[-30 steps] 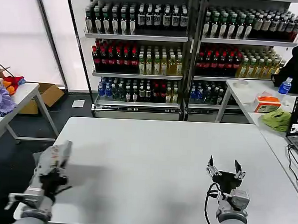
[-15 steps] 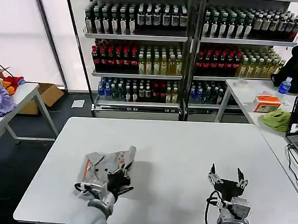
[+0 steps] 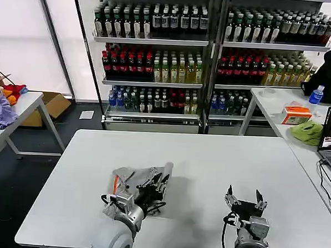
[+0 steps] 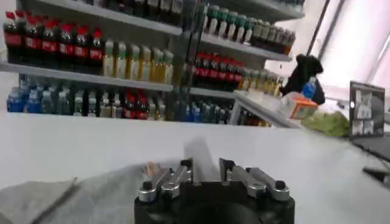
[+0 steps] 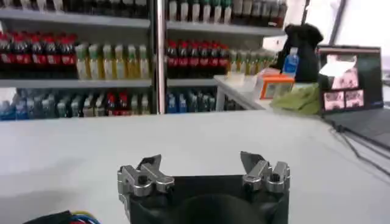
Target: Fold and organize the clothes.
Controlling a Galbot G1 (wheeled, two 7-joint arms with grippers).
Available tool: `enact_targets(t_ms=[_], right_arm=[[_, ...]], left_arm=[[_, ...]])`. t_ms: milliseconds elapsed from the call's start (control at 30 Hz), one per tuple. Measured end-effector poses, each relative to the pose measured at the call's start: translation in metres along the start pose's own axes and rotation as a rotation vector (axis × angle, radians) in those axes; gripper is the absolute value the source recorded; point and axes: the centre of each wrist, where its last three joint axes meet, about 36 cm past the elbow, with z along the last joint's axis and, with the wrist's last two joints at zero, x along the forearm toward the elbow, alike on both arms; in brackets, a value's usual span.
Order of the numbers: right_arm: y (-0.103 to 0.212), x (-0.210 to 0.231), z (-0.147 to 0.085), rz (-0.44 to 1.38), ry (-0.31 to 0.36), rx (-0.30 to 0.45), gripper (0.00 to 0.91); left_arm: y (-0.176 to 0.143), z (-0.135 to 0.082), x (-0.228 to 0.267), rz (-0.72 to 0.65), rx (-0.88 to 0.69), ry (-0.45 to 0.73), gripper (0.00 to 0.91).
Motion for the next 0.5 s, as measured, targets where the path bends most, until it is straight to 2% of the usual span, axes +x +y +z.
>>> enact_targets(t_ms=[233, 500], right_arm=[[0.016, -0.010, -0.007, -0.071, 0.050, -0.060, 0.907], [0.044, -0.019, -0.015, -0.197, 0.103, -0.147, 0.907]], left_arm=[[0.014, -0.012, 0.009, -0.032, 0.040, -0.038, 0.907], [0.043, -0.024, 0.030, -0.176, 0.033, -0.100, 0.907]])
